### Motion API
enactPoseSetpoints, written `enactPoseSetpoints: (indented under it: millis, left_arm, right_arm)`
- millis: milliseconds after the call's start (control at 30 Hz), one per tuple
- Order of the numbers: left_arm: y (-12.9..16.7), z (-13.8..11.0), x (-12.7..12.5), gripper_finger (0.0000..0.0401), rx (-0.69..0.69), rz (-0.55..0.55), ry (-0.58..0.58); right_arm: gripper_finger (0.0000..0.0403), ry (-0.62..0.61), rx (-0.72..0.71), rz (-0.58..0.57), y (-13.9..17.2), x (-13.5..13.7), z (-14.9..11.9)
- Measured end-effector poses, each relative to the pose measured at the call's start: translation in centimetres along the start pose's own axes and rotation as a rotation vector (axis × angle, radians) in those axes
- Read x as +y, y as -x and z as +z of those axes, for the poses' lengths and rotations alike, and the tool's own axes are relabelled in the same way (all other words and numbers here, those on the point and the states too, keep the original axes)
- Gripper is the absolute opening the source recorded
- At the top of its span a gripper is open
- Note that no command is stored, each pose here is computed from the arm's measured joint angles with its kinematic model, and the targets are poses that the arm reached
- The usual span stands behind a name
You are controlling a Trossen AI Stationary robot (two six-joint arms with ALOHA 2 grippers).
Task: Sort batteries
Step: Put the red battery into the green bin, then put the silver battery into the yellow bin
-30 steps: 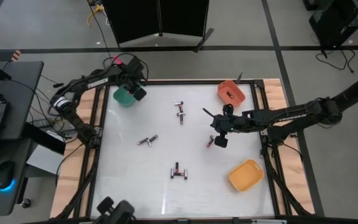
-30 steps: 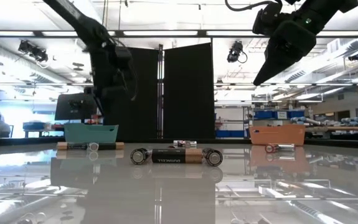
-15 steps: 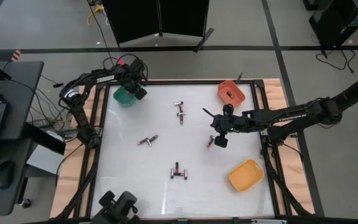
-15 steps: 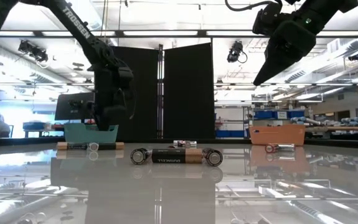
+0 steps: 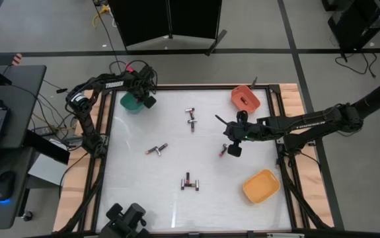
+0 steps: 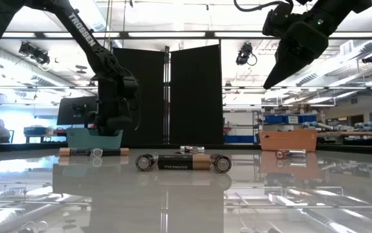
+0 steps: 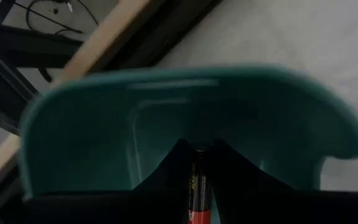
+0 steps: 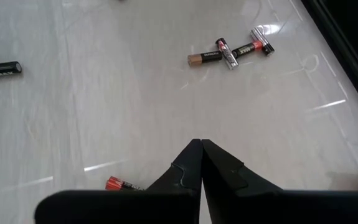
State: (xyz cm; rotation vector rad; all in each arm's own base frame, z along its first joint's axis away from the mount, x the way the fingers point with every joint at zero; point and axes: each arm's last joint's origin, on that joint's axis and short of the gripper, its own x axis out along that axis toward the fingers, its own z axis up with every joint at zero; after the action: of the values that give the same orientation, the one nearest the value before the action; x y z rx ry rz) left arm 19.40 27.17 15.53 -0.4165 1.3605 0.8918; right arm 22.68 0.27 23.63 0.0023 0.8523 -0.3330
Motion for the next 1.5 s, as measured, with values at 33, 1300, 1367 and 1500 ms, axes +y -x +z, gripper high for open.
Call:
enactPoseSetpoints:
  millis: [33, 1300, 1367, 1500]
  left_arm:
    - [-0.1, -0.1, 0.0, 0.0045, 0.002, 0.0, 0.0]
    - [11.6, -6.3, -5.6, 0.0006, -0.972, -0.391, -0.172]
    - [11.1, -7.1, -6.6, 0.0006, -1.07, -0.453, -0.195]
    - [10.0, -8.5, -7.7, 0.0006, -1.227, -0.541, -0.187]
  right_arm:
    - [0.0019, 0.0, 0.0, 0.0, 0.0, 0.0, 0.0]
    - [0.0022, -0.155, 0.082, -0.013, -0.2, -0.8, -0.6]
    - [0.0023, -0.265, 0.173, 0.0, -0.2, -1.2, -1.4]
    - [0.0026, -0.436, 0.409, -0.042, 0.2, -2.0, -3.4]
